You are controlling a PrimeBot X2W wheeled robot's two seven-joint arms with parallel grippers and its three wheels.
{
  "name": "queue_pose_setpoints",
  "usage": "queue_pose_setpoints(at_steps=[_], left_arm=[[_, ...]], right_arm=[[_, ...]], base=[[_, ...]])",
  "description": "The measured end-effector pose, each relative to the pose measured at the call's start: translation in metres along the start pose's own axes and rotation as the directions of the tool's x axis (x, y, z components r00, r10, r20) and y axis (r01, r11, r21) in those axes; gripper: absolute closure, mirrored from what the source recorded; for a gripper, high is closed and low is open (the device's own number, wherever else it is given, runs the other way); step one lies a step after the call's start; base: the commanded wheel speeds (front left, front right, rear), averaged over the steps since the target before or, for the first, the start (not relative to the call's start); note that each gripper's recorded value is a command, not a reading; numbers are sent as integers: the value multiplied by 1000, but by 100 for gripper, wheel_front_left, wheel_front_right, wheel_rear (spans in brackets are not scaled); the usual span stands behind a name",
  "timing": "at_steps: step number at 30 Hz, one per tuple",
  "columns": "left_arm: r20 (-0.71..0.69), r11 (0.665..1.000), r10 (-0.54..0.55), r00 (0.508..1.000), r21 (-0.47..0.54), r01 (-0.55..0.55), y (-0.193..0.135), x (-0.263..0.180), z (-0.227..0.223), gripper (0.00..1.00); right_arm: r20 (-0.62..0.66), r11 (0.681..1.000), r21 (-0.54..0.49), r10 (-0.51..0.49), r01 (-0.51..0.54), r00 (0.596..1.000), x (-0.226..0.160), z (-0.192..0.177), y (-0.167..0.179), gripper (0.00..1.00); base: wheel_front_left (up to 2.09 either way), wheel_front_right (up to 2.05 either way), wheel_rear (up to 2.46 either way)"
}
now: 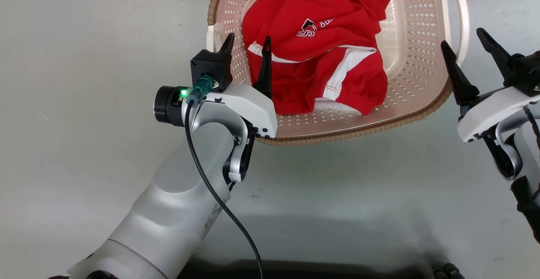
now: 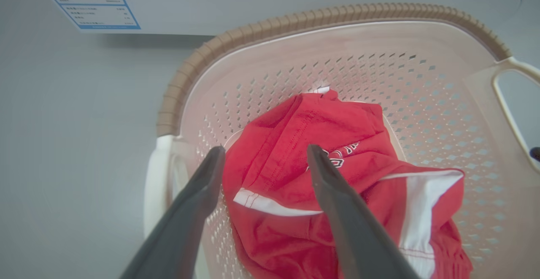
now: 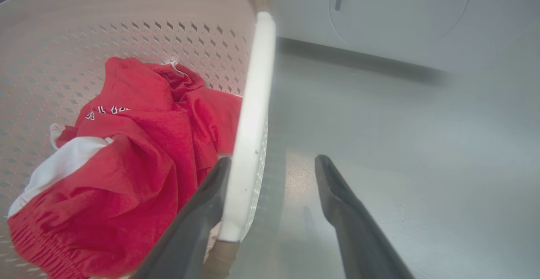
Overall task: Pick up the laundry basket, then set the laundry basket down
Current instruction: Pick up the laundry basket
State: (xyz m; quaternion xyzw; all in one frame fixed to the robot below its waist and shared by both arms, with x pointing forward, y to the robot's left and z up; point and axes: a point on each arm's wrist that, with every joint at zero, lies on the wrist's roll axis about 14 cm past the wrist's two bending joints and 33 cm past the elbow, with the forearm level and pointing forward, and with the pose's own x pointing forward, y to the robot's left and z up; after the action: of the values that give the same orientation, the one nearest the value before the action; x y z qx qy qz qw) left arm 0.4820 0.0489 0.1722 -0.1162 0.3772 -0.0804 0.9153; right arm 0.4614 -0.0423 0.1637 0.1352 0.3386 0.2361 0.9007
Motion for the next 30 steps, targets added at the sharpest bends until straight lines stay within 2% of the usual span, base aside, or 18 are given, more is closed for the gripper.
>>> queue_pose_setpoints(at_steps=[14, 23, 30], left_arm=[[28, 1000, -7, 1000, 3, 7, -5, -4, 13, 0], [80, 1000, -11, 997, 1, 11, -13, -21, 37, 0], [176, 1000, -5, 984, -19, 8, -18, -47, 72, 0]], right_arm=[[32, 1000, -7, 0, 0, 999, -4, 17, 5, 0], [105, 999, -38, -4, 8, 994, -15, 54, 11, 0], [218, 997, -67, -8, 23, 976, -32, 104, 21, 0]], base=[[0, 0, 0], [0, 0, 0], [0, 0, 0]])
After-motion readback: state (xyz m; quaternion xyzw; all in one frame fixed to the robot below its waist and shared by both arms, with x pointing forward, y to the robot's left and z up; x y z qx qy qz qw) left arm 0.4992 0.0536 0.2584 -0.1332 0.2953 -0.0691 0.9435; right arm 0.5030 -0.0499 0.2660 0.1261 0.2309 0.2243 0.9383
